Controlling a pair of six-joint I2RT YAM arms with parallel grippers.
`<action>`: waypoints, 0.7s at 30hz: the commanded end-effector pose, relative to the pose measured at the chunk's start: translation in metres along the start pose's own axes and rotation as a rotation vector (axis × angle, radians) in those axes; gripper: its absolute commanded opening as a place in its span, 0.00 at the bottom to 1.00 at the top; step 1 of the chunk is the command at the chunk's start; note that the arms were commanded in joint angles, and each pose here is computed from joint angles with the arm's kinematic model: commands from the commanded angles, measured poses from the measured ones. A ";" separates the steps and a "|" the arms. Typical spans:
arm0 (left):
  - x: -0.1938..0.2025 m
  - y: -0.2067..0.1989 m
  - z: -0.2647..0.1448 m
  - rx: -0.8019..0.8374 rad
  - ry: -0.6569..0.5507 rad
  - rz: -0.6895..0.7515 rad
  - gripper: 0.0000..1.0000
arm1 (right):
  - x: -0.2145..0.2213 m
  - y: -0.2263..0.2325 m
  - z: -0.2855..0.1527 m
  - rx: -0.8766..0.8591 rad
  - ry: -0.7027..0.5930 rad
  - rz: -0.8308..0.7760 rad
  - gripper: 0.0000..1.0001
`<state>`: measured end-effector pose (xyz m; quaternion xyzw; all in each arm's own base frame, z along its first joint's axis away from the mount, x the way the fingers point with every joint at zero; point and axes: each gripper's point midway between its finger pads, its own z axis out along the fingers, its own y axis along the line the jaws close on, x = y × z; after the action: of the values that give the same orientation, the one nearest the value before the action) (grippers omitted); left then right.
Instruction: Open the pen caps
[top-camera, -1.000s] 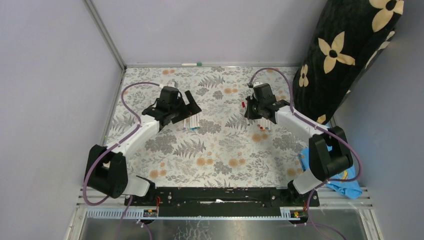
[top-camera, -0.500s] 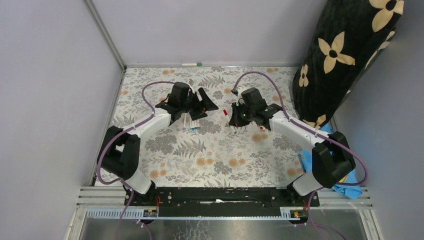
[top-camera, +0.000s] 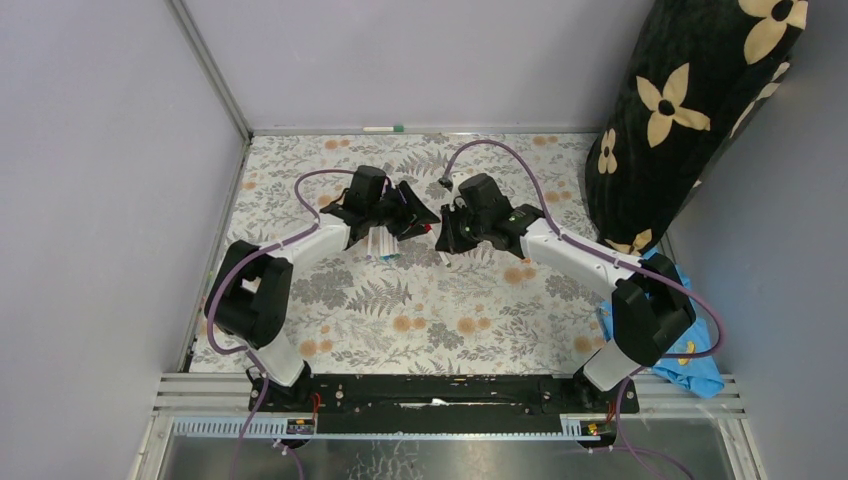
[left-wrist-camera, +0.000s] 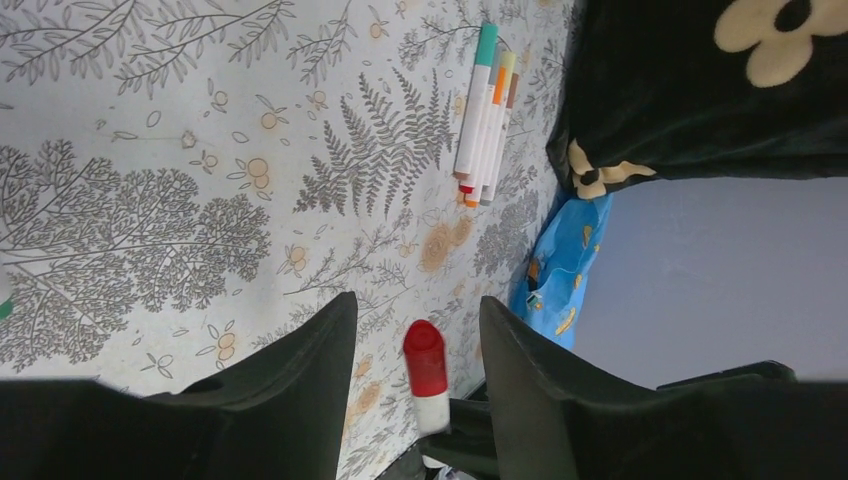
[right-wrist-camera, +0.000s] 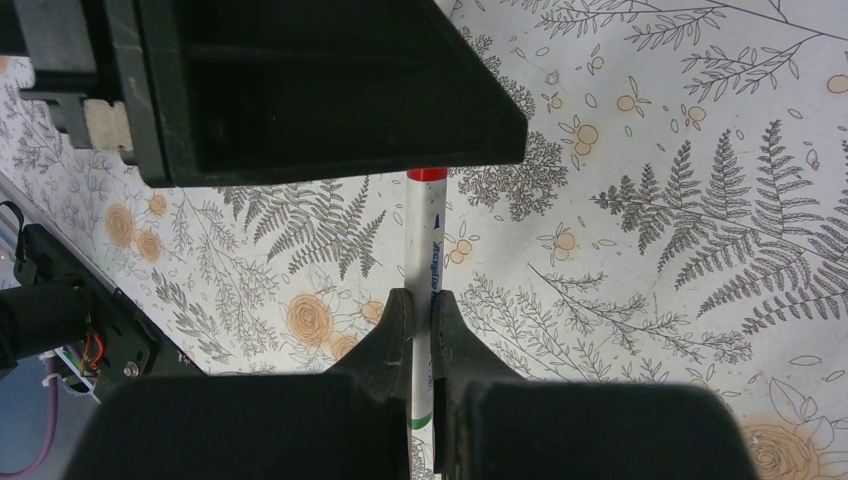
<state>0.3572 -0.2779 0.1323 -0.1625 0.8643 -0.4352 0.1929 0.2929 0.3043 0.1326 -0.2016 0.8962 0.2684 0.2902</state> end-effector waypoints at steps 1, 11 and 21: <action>-0.009 -0.030 0.002 0.098 -0.012 0.008 0.49 | -0.024 0.013 0.000 -0.020 -0.064 -0.006 0.00; -0.005 -0.024 0.004 0.091 0.001 0.001 0.32 | -0.028 0.013 0.005 -0.018 -0.068 -0.003 0.00; -0.002 -0.024 0.001 0.104 0.001 0.003 0.00 | -0.027 0.011 0.005 -0.013 -0.078 0.005 0.00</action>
<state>0.3621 -0.2827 0.1380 -0.1707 0.8546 -0.4513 0.1918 0.2974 0.3090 0.1294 -0.1950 0.8985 0.2671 0.2888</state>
